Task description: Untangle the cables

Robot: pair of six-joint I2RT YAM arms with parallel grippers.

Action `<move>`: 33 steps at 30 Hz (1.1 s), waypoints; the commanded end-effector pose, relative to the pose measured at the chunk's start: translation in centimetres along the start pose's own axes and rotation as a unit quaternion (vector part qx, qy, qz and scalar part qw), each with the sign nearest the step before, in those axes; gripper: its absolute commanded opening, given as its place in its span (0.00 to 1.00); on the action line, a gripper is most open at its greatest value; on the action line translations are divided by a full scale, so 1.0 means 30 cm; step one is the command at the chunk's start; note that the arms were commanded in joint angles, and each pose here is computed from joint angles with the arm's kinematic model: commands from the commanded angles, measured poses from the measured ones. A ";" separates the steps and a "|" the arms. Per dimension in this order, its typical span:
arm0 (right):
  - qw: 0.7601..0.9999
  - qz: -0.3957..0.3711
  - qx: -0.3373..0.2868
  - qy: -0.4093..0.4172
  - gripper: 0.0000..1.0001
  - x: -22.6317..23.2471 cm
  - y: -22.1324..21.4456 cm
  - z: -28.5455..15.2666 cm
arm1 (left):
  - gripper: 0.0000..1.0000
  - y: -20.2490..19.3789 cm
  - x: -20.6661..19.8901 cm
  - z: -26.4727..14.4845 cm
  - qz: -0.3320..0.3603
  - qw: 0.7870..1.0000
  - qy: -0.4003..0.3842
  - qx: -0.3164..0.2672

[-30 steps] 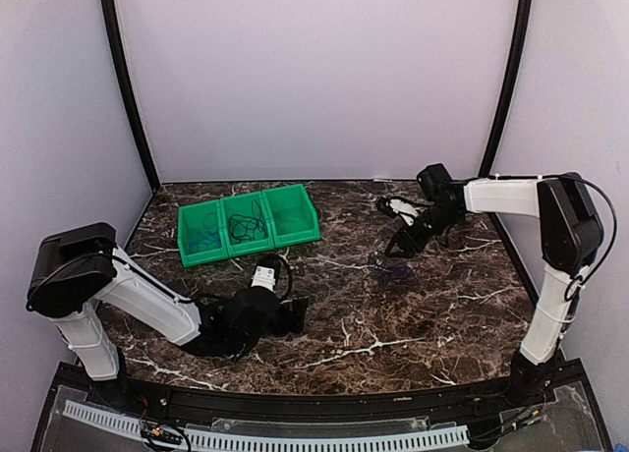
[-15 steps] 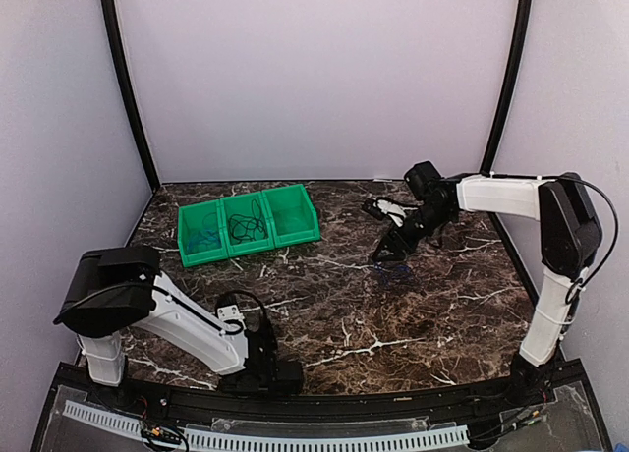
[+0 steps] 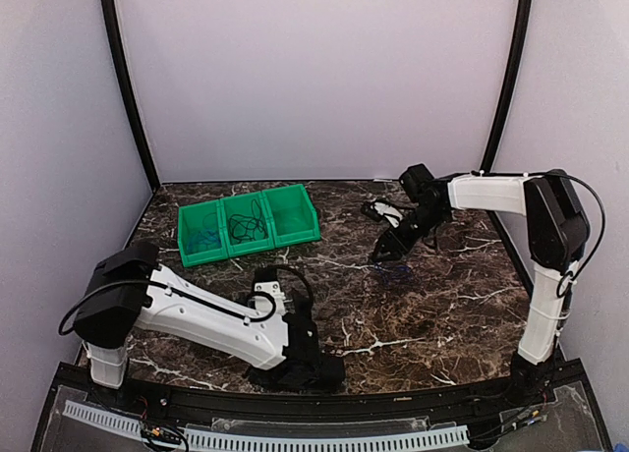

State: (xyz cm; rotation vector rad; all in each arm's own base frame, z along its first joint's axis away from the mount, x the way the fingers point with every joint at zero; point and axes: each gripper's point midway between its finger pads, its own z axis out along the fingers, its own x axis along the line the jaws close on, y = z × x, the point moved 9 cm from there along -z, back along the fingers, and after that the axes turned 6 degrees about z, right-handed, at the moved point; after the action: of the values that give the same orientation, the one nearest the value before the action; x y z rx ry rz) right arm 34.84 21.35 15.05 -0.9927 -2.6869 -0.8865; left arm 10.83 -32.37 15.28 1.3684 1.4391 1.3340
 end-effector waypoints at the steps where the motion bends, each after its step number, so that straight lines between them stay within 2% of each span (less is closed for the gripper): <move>1: 1.000 0.001 -0.005 0.012 0.54 0.019 0.022 0.000 | 0.99 0.114 0.121 0.063 0.059 0.997 0.043 0.025; 5: 1.000 -0.001 -0.002 0.010 0.55 0.029 0.019 0.006 | 0.97 0.258 0.134 0.070 0.131 0.990 0.030 -0.041; 6: 1.000 0.001 -0.001 0.011 0.55 0.029 0.018 0.007 | 0.96 0.327 0.148 0.067 0.118 0.990 0.029 -0.068; 7: 1.000 0.001 0.000 0.012 0.55 0.031 0.018 0.008 | 0.96 0.368 0.156 0.063 0.133 0.986 0.030 -0.097; 9: 1.000 0.002 0.001 0.014 0.55 0.035 0.019 0.014 | 0.97 0.472 0.193 0.056 0.112 0.986 0.037 -0.120; 12: 1.000 0.001 0.005 0.016 0.55 0.044 0.019 0.025 | 0.99 0.650 0.293 0.072 0.012 0.991 0.060 -0.122; 16: 1.000 -0.003 0.014 0.014 0.54 0.058 0.021 0.046 | 0.99 0.788 0.409 0.070 -0.096 0.985 0.072 -0.125; 18: 1.000 -0.003 0.020 0.012 0.53 0.064 0.022 0.057 | 0.99 0.828 0.398 0.065 -0.032 0.989 0.082 -0.119; 20: 1.000 -0.003 0.027 0.009 0.50 0.065 0.023 0.071 | 0.99 0.844 0.331 0.076 0.071 0.988 0.092 -0.102; 22: 0.999 0.000 0.033 0.004 0.49 0.066 0.026 0.082 | 0.99 0.833 0.244 0.125 0.189 0.974 0.106 -0.067; 23: 0.999 0.001 0.034 0.000 0.48 0.063 0.028 0.087 | 0.98 0.823 0.211 0.177 0.215 0.967 0.122 -0.052; 24: 0.999 0.002 0.036 -0.002 0.48 0.063 0.030 0.091 | 0.97 0.820 0.206 0.199 0.224 0.965 0.130 -0.047; 27: 0.999 0.002 0.038 -0.014 0.45 0.060 0.036 0.090 | 0.96 0.851 0.230 0.271 0.166 0.974 0.151 -0.030; 28: 0.999 0.002 0.038 -0.020 0.44 0.059 0.035 0.088 | 0.96 0.872 0.210 0.294 0.168 0.975 0.145 -0.019; 29: 0.999 0.002 0.037 -0.025 0.42 0.058 0.034 0.085 | 0.96 0.924 0.207 0.331 0.107 0.984 0.142 -0.019; 30: 0.999 0.002 0.037 -0.028 0.40 0.057 0.034 0.083 | 0.91 0.935 0.181 0.355 0.166 0.983 0.082 0.016; 31: 0.999 0.002 0.036 -0.029 0.38 0.058 0.035 0.081 | 0.88 0.992 0.187 0.377 0.091 0.995 0.039 -0.009; 32: 0.999 0.003 0.035 -0.030 0.34 0.058 0.036 0.078 | 0.86 1.016 0.163 0.374 0.127 0.990 -0.051 -0.029; 33: 0.999 0.003 0.034 -0.030 0.31 0.060 0.039 0.075 | 0.86 1.045 0.190 0.359 0.075 0.990 -0.088 -0.078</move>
State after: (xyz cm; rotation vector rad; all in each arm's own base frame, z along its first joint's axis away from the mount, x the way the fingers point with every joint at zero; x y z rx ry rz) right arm 34.09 24.05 13.41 -1.0080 -2.7157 -0.7551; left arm 26.72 -28.89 36.25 1.5959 1.4402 1.7127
